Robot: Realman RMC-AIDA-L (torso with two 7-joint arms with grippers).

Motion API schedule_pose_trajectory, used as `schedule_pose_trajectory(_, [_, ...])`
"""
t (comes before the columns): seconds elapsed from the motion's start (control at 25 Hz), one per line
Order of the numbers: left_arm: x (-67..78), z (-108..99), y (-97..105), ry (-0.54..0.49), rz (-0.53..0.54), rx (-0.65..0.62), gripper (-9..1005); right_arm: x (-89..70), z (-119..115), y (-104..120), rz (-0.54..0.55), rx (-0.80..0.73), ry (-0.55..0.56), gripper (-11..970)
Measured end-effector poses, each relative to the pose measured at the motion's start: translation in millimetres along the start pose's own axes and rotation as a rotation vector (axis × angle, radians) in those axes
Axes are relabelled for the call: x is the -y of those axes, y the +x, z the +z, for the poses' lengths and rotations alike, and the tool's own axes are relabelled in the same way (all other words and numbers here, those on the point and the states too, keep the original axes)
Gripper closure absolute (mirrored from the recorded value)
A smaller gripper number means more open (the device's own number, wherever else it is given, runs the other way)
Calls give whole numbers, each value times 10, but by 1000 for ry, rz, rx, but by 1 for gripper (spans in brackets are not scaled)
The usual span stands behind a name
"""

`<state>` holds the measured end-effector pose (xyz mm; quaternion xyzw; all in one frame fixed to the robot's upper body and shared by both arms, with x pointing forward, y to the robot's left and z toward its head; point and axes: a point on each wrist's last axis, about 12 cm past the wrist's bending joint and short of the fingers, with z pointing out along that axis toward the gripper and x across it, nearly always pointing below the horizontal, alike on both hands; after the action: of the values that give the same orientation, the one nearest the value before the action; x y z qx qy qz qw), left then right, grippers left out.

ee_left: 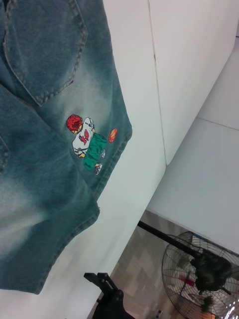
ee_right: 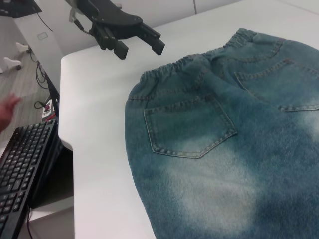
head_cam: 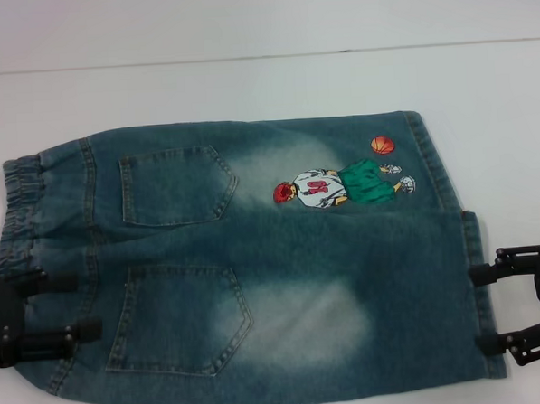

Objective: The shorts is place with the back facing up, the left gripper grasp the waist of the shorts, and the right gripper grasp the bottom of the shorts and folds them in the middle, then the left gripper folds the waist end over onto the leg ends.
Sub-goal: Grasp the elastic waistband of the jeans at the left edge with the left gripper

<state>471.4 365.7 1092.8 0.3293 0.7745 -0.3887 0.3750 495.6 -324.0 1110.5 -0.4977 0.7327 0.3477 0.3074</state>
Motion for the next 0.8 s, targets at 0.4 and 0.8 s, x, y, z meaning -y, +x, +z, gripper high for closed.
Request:
schedule_pose_trajectory(0.4, [0,20,-6,9,0,-13,81,-1,3,9,1,-6,-1,31])
schedule_pose_trajectory(0.8, [-10,26,-11,2,-9,-21,86,-24,3,30,-1,-5,-12,32])
